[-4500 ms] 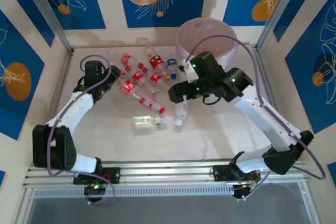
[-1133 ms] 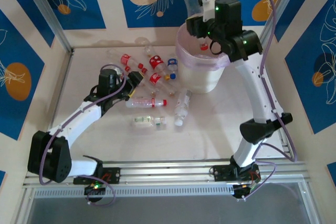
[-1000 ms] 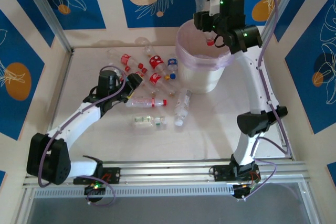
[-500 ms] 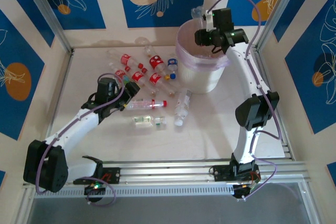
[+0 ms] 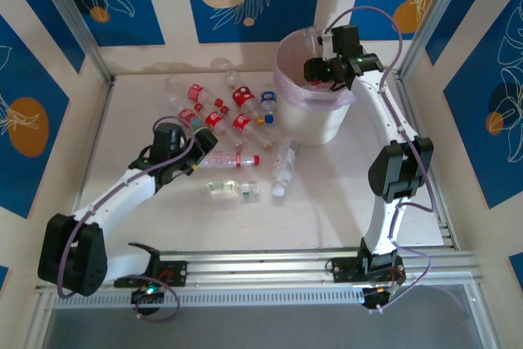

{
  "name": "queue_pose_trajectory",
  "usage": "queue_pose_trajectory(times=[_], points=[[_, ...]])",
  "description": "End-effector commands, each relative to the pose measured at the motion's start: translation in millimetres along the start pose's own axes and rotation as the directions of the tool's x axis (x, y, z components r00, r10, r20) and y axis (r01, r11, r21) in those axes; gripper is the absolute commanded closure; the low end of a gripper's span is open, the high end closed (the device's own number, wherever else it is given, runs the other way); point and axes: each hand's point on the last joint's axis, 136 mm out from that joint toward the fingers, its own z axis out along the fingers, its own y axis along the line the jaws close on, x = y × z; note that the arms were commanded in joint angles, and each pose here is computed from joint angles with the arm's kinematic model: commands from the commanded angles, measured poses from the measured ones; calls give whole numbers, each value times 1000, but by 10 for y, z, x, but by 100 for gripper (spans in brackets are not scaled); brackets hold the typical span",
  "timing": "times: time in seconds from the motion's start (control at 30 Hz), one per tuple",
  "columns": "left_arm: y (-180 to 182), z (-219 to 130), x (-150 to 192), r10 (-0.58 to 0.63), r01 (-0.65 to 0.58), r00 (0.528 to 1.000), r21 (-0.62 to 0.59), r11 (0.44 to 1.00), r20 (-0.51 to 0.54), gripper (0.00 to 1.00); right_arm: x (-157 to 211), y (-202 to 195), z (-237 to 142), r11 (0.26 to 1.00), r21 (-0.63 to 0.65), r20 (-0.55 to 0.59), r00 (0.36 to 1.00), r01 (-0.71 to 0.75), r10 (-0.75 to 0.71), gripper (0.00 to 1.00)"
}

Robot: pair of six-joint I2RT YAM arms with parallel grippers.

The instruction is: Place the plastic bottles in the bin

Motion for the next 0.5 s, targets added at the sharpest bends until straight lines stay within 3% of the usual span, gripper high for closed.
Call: queue_pose_trajectory(times=[0.0, 0.17, 0.47], points=[[151, 47, 27, 15, -15, 1000, -45, 999, 0, 11, 92, 0, 162, 1000, -24, -28, 1000, -15, 15, 33], [194, 76, 36, 11, -12, 1000, -58, 998, -2, 11, 94, 0, 171, 999, -30, -31, 999, -14, 13, 21], [242, 97, 35, 10, -10, 1000, -76, 997, -1, 10, -113, 19, -10, 1000, -25, 13, 1000, 13, -13, 15]])
